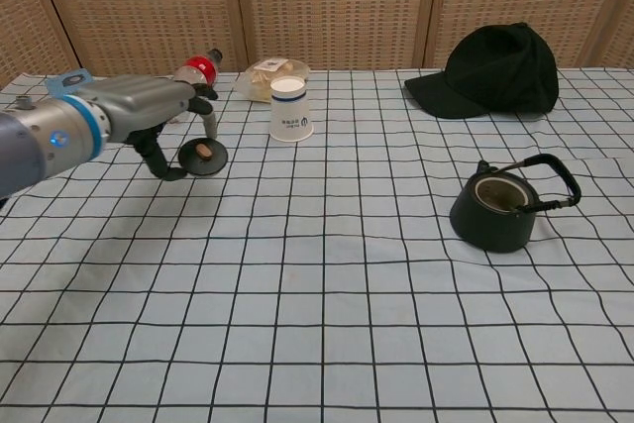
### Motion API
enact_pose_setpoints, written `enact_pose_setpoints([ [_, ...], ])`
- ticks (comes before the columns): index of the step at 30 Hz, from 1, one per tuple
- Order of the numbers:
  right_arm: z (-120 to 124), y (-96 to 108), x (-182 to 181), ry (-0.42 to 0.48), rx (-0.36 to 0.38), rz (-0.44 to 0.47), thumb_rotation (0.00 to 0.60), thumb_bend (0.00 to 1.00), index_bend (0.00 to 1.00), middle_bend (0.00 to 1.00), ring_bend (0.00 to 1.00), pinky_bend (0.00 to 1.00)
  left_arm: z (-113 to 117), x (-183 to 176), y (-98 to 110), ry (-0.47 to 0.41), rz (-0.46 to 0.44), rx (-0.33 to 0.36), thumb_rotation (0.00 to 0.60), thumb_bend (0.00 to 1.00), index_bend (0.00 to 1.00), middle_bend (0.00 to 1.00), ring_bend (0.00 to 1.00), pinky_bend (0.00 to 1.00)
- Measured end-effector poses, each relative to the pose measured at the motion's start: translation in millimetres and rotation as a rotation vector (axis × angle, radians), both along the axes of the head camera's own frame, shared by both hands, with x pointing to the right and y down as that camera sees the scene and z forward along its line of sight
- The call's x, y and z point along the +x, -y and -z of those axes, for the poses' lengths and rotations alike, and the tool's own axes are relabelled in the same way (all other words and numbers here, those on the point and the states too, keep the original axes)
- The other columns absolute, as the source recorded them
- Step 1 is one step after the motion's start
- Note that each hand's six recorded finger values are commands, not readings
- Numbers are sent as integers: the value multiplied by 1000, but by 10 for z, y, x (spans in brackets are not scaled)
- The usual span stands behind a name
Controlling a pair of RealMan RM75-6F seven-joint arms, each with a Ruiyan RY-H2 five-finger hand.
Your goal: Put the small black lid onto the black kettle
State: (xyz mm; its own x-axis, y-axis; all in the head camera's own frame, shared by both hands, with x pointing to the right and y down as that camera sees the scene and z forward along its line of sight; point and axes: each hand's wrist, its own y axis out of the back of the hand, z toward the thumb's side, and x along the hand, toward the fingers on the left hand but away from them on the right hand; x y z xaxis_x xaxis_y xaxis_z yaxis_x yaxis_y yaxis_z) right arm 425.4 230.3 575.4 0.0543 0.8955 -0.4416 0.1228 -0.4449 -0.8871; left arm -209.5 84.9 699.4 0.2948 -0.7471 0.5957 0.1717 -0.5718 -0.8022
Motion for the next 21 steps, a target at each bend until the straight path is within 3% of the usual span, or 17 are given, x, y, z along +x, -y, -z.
enact_pose_setpoints([
  [7,-33,10,53,-2,-13,-13,600,189,53,0,0,0,-175,637,128,-5,-46,-11,600,387,326,0,0,0],
  [9,-34,11,76,-6,-15,-17,600,190,53,0,0,0,-209,761,149,-2,-52,-15,600,353,219,0,0,0],
  [12,-20,13,94,-8,-10,-22,600,190,53,0,0,0,-224,881,160,-5,-54,-23,600,215,19,0,0,0],
  [15,-11,2,99,-10,-11,-24,600,190,53,0,0,0,-191,872,159,-10,-53,-23,600,155,0,0,0,0],
  [21,14,-19,66,-13,-8,-13,600,190,54,0,0,0,-20,661,135,-34,-29,-22,600,149,0,0,0,0],
])
